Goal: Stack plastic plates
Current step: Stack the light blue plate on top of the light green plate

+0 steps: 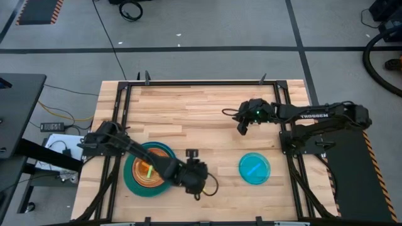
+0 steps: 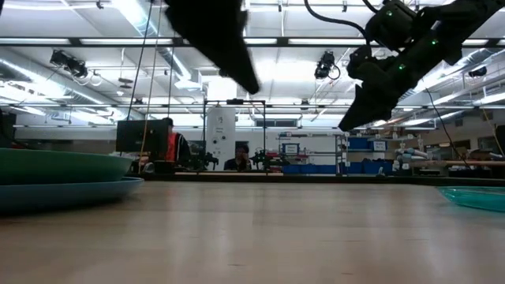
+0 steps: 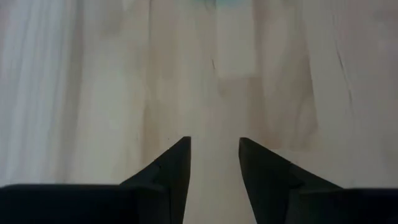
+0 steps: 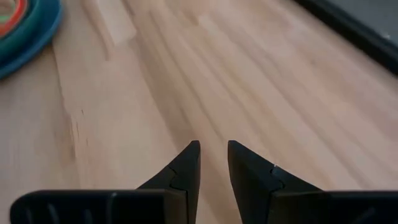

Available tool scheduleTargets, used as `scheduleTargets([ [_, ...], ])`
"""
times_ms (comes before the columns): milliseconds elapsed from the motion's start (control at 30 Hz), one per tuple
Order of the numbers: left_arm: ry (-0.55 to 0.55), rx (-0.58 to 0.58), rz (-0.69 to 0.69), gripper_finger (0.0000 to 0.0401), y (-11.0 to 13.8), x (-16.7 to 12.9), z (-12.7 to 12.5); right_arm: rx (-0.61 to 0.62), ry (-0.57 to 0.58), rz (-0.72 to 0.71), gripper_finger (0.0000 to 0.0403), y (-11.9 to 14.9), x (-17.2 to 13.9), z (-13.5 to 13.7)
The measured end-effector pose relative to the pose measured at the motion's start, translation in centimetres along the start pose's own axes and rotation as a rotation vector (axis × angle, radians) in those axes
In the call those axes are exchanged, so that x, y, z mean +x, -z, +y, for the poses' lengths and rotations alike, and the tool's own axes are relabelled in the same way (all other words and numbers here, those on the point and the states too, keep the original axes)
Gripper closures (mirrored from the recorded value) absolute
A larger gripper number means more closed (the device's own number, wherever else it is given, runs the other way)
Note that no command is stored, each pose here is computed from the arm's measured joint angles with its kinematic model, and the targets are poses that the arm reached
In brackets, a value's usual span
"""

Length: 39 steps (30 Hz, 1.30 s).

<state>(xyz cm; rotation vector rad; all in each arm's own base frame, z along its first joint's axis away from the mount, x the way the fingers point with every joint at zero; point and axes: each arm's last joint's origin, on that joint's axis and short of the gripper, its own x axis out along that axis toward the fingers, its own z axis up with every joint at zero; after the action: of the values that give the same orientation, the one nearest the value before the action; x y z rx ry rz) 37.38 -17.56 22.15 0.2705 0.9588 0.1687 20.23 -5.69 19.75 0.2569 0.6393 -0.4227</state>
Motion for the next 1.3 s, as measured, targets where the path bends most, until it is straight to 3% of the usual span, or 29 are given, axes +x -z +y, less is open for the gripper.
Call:
scheduleTargets([
  [200,0.062,0.112,-0.032,0.0258,-1.3,1.5,2.5,0.001,0.058,0.096,0.0312,1.5,-0.3,1.3],
  [400,0.082,0.126,-0.032,0.0258,-1.9,2.8,5.0,0.047,0.096,0.193,0.0312,2.7,-0.7,1.8],
  [667,0.078,0.229,-0.097,0.0258,-2.7,3.7,6.1,0.083,0.096,0.315,0.0312,4.3,-1.5,2.8],
  [1300,0.106,0.096,-0.124,0.0258,-3.1,4.3,6.4,0.195,0.041,0.243,0.0312,4.5,-4.8,3.7],
])
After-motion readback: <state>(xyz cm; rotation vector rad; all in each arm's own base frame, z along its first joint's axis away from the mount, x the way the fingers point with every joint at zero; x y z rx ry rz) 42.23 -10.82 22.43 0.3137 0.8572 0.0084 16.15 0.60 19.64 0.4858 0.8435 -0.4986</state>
